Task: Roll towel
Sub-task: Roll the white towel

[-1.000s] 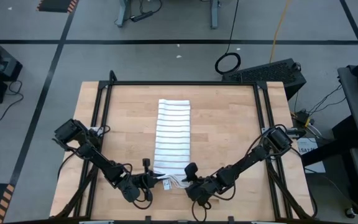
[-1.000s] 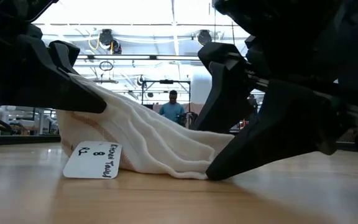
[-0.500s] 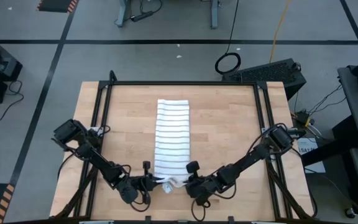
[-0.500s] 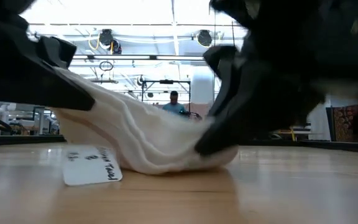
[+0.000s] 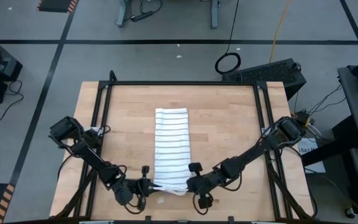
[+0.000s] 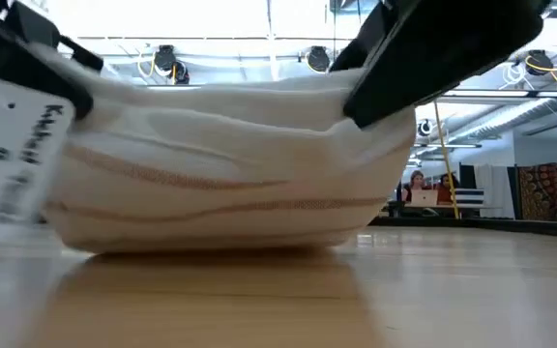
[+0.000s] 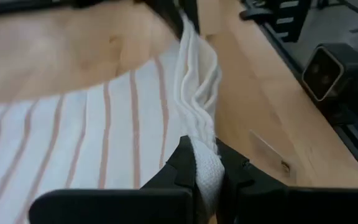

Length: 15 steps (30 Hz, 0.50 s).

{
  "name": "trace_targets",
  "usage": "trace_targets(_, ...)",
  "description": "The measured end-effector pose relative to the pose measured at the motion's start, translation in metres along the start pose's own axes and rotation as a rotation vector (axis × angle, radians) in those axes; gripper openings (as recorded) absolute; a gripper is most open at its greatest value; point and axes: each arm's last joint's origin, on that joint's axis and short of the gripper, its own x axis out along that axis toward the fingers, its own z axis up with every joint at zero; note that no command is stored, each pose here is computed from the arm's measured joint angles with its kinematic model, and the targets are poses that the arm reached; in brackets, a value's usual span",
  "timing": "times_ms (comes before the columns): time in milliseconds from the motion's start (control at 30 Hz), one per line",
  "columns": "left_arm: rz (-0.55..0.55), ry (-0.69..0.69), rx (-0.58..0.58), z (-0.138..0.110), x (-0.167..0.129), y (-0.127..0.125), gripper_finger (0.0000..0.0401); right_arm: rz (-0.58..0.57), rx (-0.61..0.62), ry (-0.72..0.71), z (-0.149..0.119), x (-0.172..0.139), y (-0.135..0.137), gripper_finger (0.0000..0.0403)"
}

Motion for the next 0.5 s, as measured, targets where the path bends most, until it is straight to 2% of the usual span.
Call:
trace_targets(167,0.024,0.129,-0.179,-0.012,0.005,0.009,0.0022,0.089,0.188,0.067,-0.005,0.016,-0.015,0.0003)
trace_targets(267,0.006,0.166,-0.292,-0.015,0.004,0.009,0.0022,0.18,0.247,0.083,-0.007,0.026,-0.02,0.0003)
trace_targets(333,-0.068,0.15,-0.318,-0.01,0.004,0.004,0.0022,0.282,0.252,0.077,-0.003,0.027,-0.02,0.0003)
trace_targets(433,-0.237,0.103,-0.306,0.0,0.004,-0.003,0.0022,0.427,0.242,0.063,0.003,0.024,-0.019,0.0003)
trace_targets(500,-0.29,0.083,-0.282,0.003,0.004,-0.005,0.0022,0.493,0.239,0.046,0.008,0.022,-0.019,0.0003)
